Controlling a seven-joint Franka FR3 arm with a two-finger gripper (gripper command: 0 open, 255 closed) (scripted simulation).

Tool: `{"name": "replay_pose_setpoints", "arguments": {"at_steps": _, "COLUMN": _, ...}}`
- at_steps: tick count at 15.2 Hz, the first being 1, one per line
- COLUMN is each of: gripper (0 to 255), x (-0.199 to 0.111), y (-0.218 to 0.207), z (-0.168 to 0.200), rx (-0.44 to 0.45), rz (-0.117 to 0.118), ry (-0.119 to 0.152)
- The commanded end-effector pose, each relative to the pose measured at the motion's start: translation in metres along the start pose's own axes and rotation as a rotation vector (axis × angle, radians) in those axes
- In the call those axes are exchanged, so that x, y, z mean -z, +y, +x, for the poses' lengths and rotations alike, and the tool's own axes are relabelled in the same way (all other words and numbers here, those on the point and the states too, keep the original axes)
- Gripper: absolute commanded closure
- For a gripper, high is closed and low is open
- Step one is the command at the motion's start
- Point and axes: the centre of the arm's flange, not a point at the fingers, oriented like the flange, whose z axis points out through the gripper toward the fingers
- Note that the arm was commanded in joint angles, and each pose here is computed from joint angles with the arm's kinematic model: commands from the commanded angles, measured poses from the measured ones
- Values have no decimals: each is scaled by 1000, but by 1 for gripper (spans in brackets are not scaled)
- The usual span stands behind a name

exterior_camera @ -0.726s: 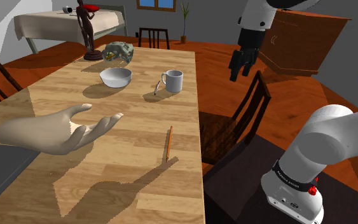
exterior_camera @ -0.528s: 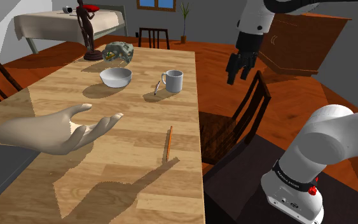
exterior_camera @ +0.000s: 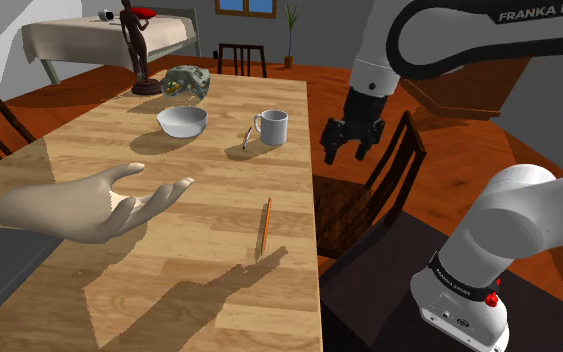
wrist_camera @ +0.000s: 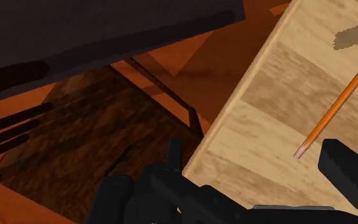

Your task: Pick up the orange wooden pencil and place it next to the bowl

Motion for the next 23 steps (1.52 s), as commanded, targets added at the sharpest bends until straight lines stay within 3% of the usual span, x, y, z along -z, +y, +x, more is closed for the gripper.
{"name": "replay_pose_setpoints", "arguments": {"at_steps": 1, "gripper": 0, "x": -16, "y": -18, "z": -2, "rx": -76, "rz": 16, "ry": 15}}
{"name": "replay_pose_setpoints", "arguments": {"at_steps": 14, "gripper": 0, "x": -121, "y": -134, "z": 17, "rx": -518, "rz": 103, "ry": 102}}
{"name": "replay_pose_setpoints", "arguments": {"at_steps": 23, "gripper": 0, "x": -160, "y": -137, "z": 22, "rx": -518, "rz": 103, "ry": 102}}
